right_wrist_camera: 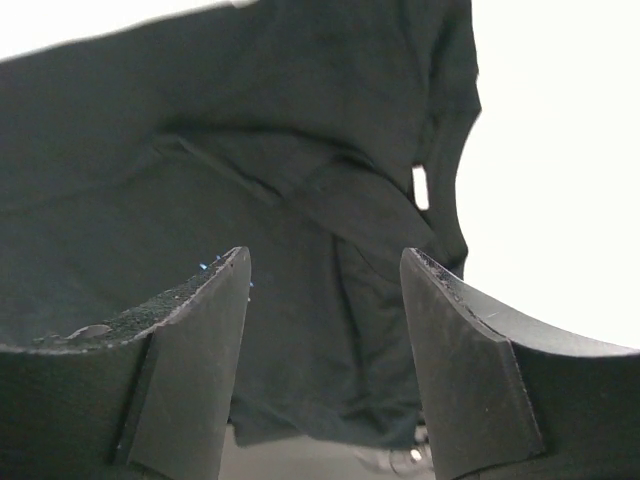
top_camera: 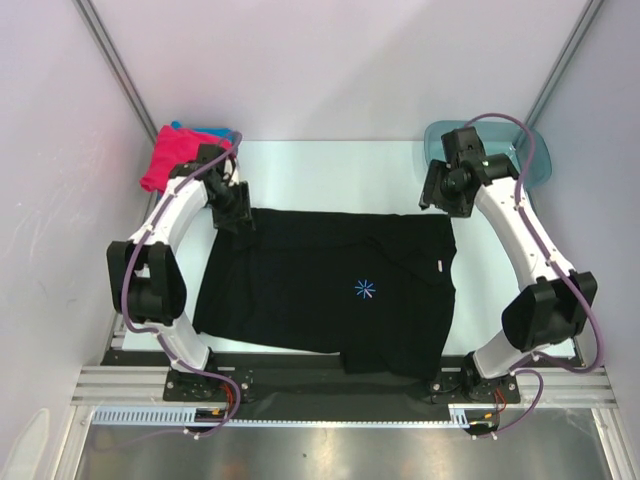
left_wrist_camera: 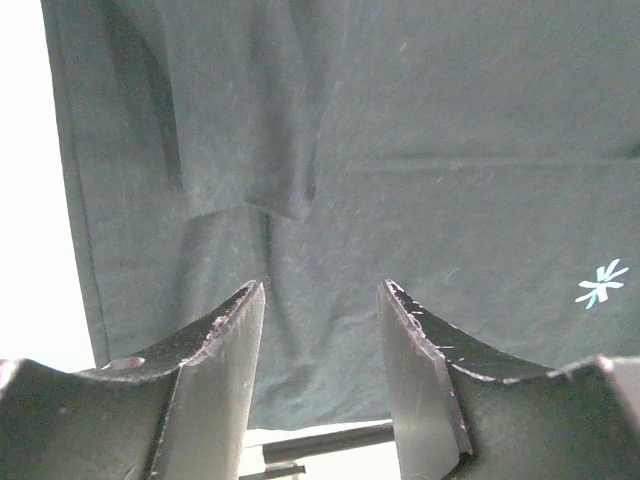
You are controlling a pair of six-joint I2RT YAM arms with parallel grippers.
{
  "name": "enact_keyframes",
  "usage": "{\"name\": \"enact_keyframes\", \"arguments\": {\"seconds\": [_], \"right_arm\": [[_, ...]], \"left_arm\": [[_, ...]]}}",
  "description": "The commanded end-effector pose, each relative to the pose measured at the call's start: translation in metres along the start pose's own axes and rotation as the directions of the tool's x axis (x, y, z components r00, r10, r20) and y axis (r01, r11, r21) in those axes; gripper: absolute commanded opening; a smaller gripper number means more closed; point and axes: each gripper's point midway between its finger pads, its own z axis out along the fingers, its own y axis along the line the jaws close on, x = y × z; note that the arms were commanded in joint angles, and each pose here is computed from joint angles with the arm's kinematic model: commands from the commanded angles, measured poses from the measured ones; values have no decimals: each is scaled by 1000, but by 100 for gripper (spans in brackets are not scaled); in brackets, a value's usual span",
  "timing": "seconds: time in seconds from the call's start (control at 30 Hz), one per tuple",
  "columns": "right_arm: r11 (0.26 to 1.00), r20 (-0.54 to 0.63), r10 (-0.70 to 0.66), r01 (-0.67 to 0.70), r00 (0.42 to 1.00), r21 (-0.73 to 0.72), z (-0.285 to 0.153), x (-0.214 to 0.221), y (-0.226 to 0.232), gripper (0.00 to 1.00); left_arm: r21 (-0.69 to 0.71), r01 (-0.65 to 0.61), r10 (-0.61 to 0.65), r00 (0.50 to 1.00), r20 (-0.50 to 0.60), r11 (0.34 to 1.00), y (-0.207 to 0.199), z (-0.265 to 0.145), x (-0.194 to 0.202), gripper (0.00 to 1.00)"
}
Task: Fold and stack the t-shirts
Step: Fold the tshirt
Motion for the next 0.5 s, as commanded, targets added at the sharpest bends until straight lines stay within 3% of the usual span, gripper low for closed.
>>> {"name": "enact_keyframes", "arguments": {"seconds": [0.0,0.07,0.13,0.17,0.2,0.33,0.37,0.47], "right_arm": [[998,33,43,-41,999,-43,14,-25,15,67],[984,-68,58,-69,996,-165,28,-17,35,63],[978,-170,77,-108,982,-180,50,-3,43,63],[956,-236,80,-141,969,-256,53,4,55,55],[958,-296,108,-179,949,-225,63,13,54,51],[941,-372,148,-246,916,-232,70,20,60,55],[938,-398,165,-268,902,-219,70,22,60,47],[931,-452,178,-298,874,-211,65,35,64,49]], "left_arm": [[34,-17,13,993,120,999,-17,-23,-40,55],[56,-14,7,992,125,998,-22,-22,-48,55],[78,-8,-2,992,128,997,-29,-20,-61,55],[84,-8,-3,992,129,996,-31,-21,-64,55],[99,0,-12,992,122,995,-34,-21,-66,55],[182,33,-56,991,120,983,-51,-26,-68,56],[198,45,-70,990,120,979,-56,-30,-66,56],[233,41,-70,991,116,972,-65,-33,-59,57]]}}
